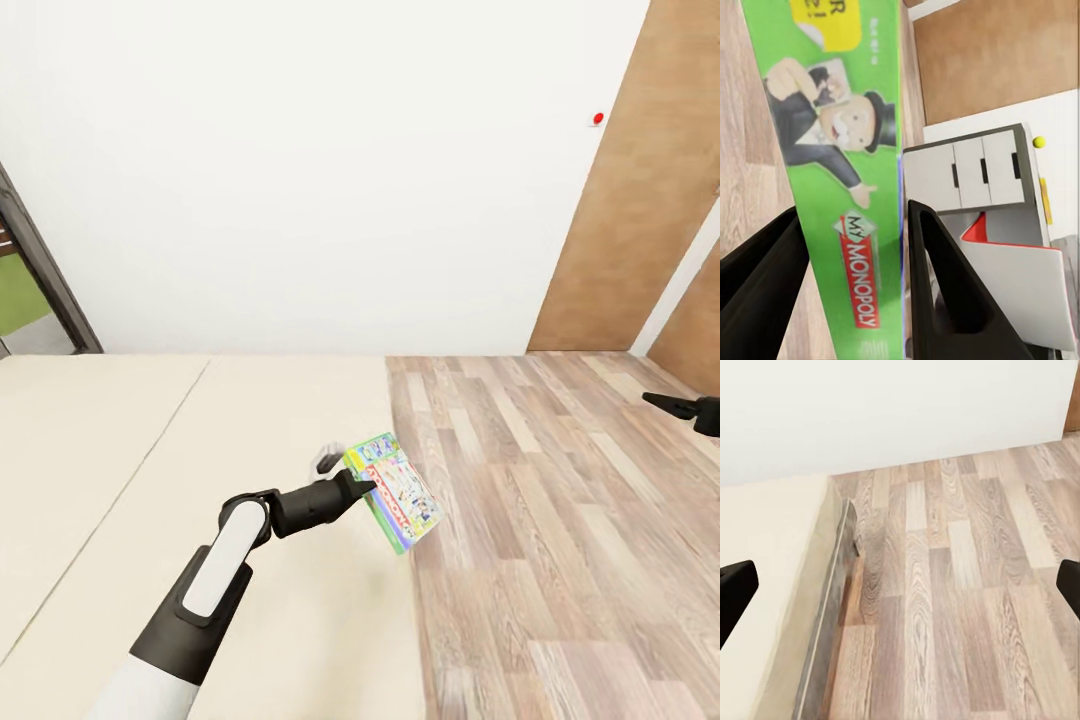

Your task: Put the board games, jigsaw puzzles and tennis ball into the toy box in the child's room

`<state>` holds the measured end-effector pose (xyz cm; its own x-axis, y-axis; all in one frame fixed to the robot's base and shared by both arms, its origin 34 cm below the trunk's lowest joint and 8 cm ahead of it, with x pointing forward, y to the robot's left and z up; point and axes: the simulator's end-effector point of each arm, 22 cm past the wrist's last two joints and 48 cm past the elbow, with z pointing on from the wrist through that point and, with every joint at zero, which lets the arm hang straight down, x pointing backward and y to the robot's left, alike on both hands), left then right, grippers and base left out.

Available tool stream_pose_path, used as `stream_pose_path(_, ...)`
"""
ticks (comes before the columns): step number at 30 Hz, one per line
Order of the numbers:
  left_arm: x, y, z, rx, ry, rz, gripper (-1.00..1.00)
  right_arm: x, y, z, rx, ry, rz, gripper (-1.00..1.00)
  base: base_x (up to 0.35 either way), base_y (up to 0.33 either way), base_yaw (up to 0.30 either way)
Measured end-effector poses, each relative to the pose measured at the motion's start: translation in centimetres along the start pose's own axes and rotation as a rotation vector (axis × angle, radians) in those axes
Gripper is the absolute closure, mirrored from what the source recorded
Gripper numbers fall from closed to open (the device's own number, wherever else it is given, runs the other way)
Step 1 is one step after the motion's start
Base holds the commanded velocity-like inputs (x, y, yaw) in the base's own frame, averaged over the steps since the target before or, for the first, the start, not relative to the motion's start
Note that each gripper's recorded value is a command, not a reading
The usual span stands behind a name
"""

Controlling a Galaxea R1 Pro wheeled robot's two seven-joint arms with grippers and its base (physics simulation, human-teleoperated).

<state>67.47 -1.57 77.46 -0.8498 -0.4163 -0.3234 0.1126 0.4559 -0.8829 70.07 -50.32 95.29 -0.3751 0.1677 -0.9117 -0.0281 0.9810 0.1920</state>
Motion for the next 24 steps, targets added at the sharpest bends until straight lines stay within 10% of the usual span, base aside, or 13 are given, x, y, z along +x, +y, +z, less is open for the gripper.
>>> stream_pose_path(24, 0.24, 0.36, -0.17, 0.001, 0.002, -0.011, 1.00, 0.02, -0.08, -0.01, 0.003, 0.000, 0.000, -1.00, 0.002, -0.005, -0.270)
